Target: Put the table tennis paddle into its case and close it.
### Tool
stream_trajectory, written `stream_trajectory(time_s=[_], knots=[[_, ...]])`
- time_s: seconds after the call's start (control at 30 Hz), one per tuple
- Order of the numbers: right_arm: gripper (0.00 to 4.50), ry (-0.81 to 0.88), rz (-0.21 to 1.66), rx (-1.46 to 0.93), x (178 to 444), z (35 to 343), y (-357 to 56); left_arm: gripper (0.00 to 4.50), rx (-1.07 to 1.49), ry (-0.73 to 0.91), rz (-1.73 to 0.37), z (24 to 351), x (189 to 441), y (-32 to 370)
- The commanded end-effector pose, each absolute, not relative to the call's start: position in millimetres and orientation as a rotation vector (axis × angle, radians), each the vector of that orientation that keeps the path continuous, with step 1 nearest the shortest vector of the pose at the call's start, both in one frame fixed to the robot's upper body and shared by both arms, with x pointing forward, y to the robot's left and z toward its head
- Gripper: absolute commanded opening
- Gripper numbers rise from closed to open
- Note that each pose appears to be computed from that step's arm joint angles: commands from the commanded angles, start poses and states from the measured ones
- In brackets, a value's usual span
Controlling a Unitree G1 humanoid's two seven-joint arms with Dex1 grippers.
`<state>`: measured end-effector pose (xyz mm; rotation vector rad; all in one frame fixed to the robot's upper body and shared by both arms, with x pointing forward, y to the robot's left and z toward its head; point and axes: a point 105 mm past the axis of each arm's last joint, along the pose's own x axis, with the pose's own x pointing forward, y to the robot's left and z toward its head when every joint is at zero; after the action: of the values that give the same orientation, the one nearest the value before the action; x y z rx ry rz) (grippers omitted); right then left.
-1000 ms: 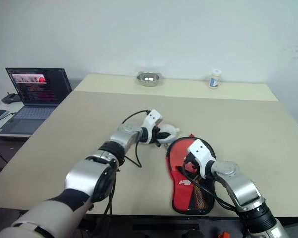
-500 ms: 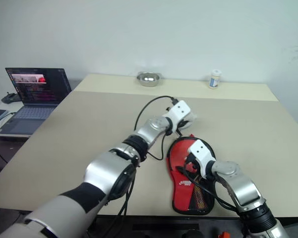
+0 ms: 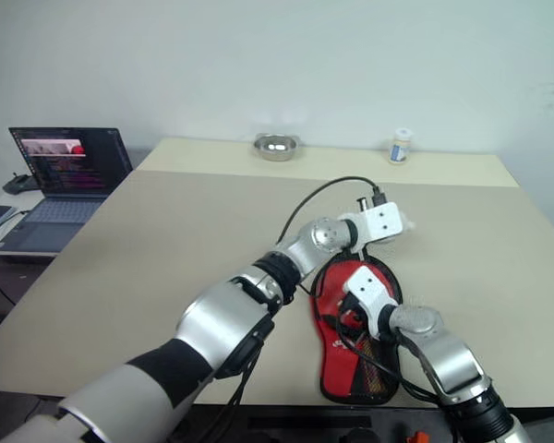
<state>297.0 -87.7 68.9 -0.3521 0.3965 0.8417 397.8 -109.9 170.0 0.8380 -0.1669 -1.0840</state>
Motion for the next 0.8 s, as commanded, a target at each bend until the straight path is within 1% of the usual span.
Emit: stream_trajectory(time_s=[0.03,0.13,0.2,0.3,0.4,0.47,0.53,0.67,0.8], knots=[[4.50,0.803,0.873,-0.325,250,-18,-98,0.54,0.717,-0.414,-1.322,215,327,-195],[4.50,0.802,0.871,-0.328,252,-18,-98,0.54,0.690,-0.401,-1.419,207,312,-202],[4.50,0.800,0.870,-0.330,253,-18,-97,0.54,0.718,-0.399,-1.459,199,305,-204],[4.50,0.795,0.861,-0.337,256,-18,-97,0.54,0.811,-0.407,-1.464,184,302,-205],[4.50,0.790,0.831,-0.347,260,-19,-99,0.54,0.907,-0.422,-1.426,172,303,-205],[4.50,0.792,0.827,-0.348,260,-20,-99,0.54,0.927,-0.416,-1.413,167,304,-205],[4.50,0.792,0.825,-0.349,260,-19,-99,0.54,0.906,-0.406,-1.420,165,301,-207],[4.50,0.793,0.810,-0.341,258,-19,-100,0.54,0.839,-0.406,-1.472,168,288,-216],[4.50,0.795,0.800,-0.330,257,-20,-99,0.52,0.766,-0.429,-1.566,172,265,-228]])
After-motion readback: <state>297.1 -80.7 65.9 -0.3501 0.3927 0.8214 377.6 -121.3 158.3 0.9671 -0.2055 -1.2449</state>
